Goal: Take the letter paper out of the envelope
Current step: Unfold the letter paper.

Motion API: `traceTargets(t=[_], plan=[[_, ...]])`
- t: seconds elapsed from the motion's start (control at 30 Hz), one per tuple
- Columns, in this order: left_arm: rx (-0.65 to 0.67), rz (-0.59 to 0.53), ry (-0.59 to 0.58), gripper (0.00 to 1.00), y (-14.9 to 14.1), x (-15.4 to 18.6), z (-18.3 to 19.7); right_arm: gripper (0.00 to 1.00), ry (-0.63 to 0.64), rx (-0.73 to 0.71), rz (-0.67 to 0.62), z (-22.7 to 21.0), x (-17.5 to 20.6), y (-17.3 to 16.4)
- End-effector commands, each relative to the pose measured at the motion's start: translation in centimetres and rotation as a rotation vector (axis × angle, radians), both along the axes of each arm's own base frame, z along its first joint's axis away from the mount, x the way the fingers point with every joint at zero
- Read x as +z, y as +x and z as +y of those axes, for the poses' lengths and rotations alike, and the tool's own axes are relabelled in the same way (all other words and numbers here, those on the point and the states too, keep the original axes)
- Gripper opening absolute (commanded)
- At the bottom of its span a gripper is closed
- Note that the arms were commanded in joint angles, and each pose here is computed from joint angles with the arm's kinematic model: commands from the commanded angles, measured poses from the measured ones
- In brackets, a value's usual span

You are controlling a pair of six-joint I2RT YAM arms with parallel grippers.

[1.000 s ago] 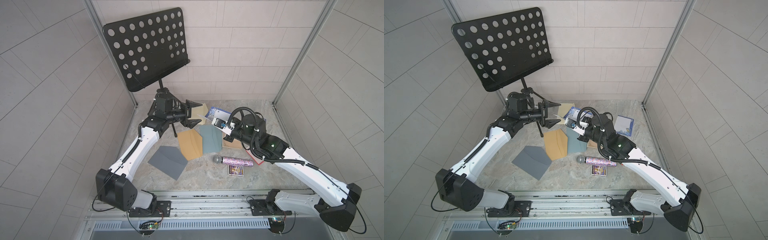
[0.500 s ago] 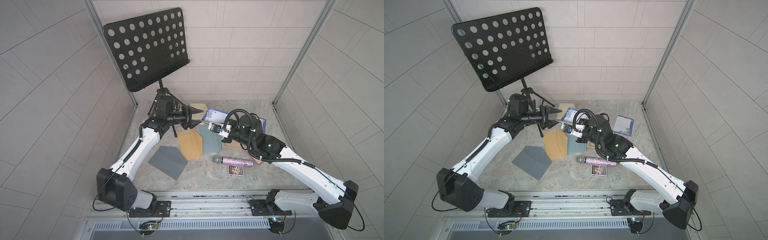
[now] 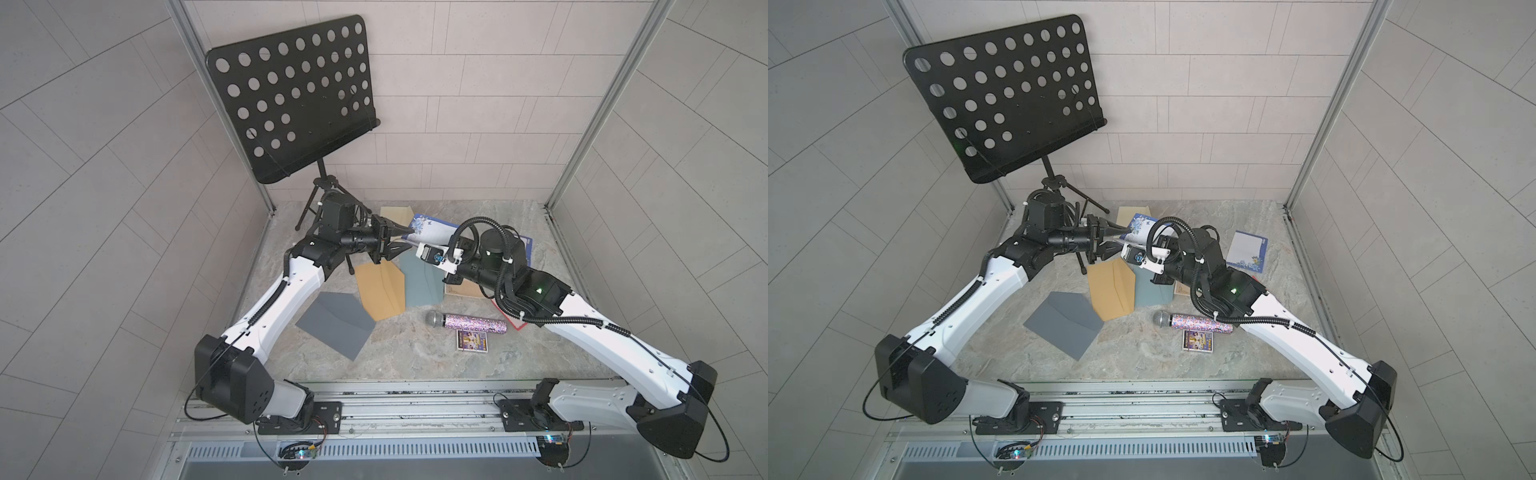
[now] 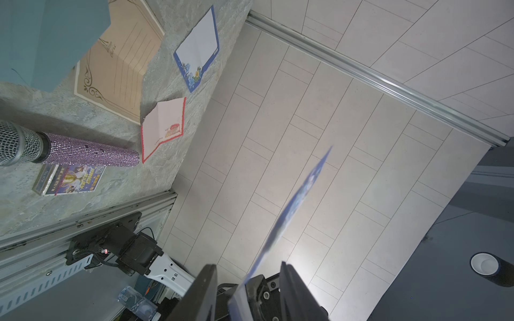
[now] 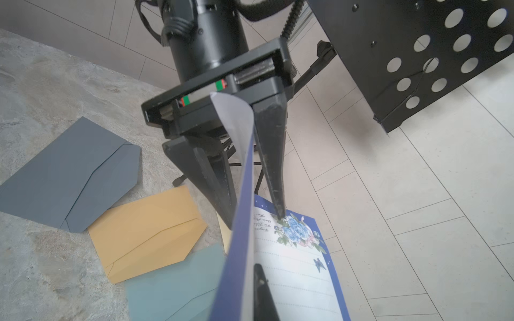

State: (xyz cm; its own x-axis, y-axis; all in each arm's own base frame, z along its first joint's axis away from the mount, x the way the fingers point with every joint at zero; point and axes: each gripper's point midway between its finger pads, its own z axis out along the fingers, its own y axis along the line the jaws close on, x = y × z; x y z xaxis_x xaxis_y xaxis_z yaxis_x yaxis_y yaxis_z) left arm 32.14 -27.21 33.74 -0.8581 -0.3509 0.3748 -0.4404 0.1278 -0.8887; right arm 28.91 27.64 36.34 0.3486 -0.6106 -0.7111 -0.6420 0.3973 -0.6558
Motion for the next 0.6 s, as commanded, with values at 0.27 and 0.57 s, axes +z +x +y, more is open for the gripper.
traceTargets(t=[0.27, 0.57], plan=[[0.002, -0.005, -0.003, 0.07, 0.1, 0.3, -0.2, 0.0, 0.063, 0.019, -0.012, 0.4, 1.6, -0.4], [0.045, -0.064, 0.016, 0.0, 0.8, 1.3, 0.4, 0.13, 0.185, -0.088, 0.033, -0.7, 3.0, 0.5]])
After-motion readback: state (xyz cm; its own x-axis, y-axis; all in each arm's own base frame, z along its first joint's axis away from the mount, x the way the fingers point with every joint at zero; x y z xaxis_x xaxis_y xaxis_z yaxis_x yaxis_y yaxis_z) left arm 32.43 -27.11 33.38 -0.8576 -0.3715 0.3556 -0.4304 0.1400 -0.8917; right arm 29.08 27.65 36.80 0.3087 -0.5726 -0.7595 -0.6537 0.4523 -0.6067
